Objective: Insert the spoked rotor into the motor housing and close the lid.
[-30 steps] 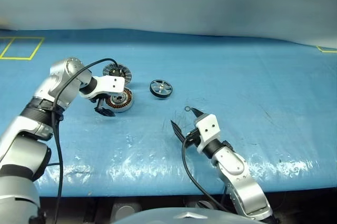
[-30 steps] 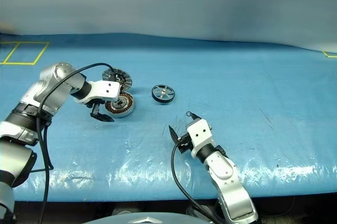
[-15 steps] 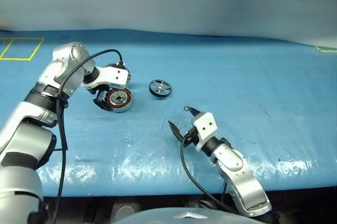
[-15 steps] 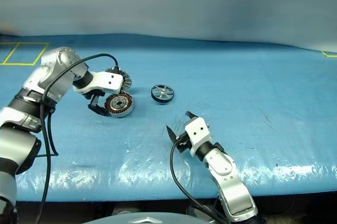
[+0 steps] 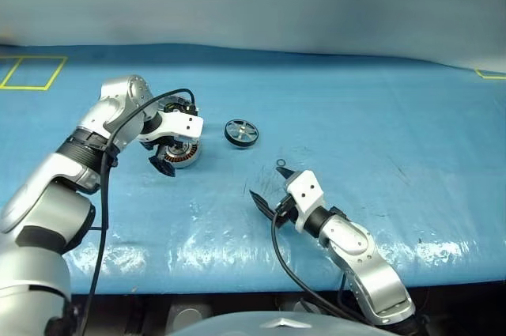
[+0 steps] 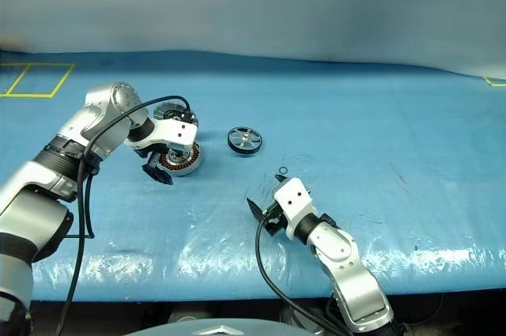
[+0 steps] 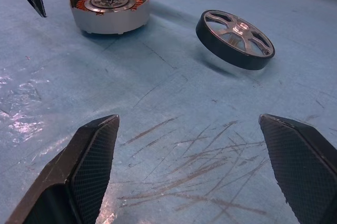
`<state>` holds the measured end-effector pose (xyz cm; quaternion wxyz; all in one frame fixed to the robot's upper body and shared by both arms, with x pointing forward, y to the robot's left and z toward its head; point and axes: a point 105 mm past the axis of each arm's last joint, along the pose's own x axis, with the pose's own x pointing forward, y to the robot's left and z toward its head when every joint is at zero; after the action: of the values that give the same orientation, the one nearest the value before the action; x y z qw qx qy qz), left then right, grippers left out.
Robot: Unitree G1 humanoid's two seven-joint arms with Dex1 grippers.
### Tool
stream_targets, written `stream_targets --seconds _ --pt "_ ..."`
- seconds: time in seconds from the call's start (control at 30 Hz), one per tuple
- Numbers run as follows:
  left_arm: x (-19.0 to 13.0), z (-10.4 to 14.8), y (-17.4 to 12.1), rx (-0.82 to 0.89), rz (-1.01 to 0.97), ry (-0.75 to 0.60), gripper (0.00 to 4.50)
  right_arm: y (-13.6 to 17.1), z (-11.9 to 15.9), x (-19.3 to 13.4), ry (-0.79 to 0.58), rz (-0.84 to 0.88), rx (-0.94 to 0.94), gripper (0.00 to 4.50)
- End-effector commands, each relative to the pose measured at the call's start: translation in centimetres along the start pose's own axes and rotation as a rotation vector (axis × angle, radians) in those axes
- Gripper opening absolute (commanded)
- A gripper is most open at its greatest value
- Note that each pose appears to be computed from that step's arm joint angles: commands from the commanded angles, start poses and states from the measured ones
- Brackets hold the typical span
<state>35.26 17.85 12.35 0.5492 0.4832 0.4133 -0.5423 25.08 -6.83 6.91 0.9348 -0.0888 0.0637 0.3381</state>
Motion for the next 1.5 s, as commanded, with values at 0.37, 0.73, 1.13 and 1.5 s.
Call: stream_targets --seconds 0.37,0.73,1.13,1.5 --pt "-0.6 -0.6 0.9 0.010 0.024 0.046 4.48 0.0 0.7 -0.5 -0.034 -0.050 0.013 4.47" --pt "-1.3 -0.9 0.7 0.001 0.043 0.041 4.48 0.2 0.8 0.2 -0.040 -0.033 0.013 4.47" --pt "2.3 0.1 0.5 0.008 0.030 0.015 4.48 0.1 0.6 0.2 -0.039 -0.062 0.020 4.47" --pt "1.3 0.4 0.5 -0.021 0.043 0.014 2.10 0.1 0.5 0.5 -0.046 -0.085 0.030 4.50"
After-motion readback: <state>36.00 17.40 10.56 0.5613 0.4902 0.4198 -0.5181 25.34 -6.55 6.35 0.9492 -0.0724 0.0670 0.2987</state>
